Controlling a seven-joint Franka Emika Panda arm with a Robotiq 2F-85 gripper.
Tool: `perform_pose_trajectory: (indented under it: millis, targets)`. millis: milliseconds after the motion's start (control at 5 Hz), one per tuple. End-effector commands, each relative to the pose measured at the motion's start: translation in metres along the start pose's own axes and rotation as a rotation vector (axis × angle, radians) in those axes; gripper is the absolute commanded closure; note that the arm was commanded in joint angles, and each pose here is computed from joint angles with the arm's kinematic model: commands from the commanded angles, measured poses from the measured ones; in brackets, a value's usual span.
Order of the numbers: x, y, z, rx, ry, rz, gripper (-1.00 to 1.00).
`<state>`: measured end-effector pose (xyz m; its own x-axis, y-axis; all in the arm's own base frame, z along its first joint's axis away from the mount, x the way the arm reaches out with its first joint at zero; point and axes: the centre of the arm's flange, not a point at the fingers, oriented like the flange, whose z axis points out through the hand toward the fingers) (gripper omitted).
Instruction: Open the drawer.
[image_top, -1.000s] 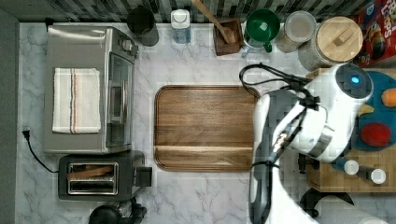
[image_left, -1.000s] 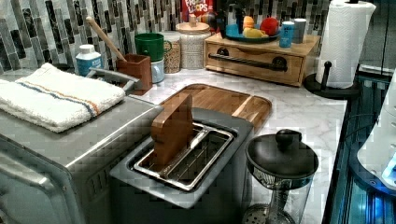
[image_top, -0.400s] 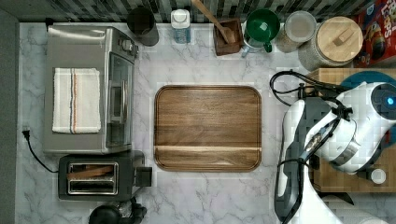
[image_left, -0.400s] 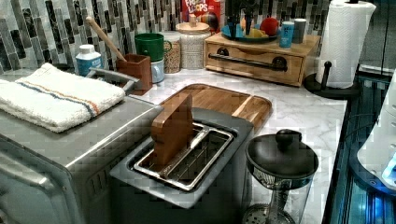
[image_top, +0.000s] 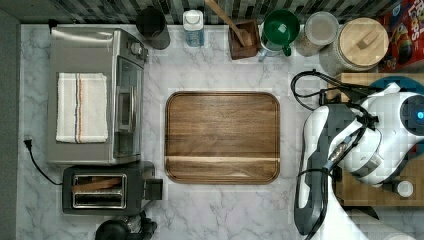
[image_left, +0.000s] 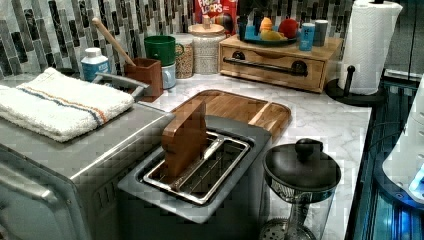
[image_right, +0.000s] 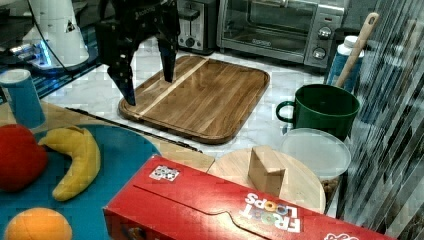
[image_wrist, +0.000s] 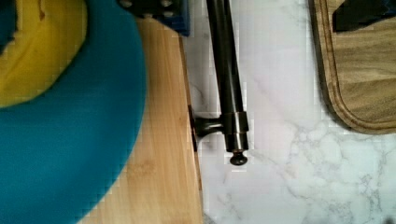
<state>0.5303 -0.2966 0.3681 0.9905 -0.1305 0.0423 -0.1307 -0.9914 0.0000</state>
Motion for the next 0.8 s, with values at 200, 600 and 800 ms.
perform_pose_trajectory:
  millis: [200, 600, 800]
  targets:
    - [-0.020, -0.021, 0.042, 0.010, 0.034, -0.028, -1.00]
    - [-0.044, -0.026, 0.068, -0.019, 0.048, 0.025, -1.00]
    - [-0.047, -0.020, 0.069, -0.096, 0.110, 0.051, -1.00]
